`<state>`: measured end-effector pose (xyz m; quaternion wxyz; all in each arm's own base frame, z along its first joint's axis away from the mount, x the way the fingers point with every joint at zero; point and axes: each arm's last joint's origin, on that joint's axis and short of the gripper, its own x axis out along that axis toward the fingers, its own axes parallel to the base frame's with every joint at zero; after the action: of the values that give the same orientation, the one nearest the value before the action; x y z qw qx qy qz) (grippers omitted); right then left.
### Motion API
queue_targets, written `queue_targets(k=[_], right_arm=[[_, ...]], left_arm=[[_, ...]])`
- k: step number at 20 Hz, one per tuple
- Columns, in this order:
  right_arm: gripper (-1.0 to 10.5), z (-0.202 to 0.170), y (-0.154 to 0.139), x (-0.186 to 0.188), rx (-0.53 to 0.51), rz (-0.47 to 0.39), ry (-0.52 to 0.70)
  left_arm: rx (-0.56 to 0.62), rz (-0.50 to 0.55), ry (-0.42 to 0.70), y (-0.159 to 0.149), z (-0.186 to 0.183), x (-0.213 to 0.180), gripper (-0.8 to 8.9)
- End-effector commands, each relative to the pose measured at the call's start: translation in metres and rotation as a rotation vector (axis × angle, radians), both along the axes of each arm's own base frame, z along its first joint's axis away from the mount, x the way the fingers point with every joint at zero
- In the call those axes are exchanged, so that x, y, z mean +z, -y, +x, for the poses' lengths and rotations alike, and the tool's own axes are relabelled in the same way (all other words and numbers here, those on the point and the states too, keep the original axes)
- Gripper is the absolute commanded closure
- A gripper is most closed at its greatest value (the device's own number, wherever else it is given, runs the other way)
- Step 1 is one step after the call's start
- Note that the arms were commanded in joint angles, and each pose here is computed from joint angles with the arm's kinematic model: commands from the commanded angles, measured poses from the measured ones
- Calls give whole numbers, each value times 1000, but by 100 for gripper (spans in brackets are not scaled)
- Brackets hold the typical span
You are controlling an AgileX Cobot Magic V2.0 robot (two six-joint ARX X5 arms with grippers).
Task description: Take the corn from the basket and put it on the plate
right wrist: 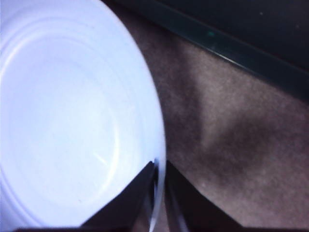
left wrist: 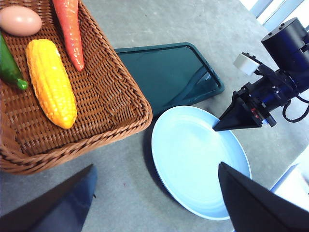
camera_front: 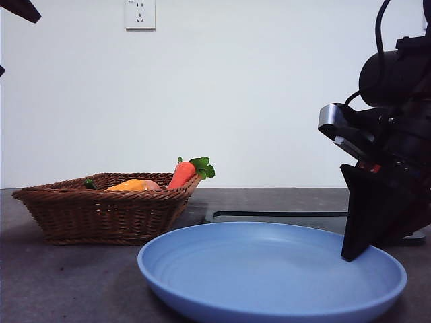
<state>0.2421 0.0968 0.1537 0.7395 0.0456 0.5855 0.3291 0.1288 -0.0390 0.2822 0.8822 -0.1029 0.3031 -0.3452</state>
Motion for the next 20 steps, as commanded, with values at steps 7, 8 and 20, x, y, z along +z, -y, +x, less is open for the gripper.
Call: queue_targets(k=[7,8,20], right_arm=[[942,-3,2,32,-38,24,39],[942,-5,2,41,-39,30,56],[942,-59,25,148,-116,165,366]], left_arm=[[49,59,-13,8,24,13,409],[56,72,-12,10,29,17,409],[134,413,-91,79,152,4,410]])
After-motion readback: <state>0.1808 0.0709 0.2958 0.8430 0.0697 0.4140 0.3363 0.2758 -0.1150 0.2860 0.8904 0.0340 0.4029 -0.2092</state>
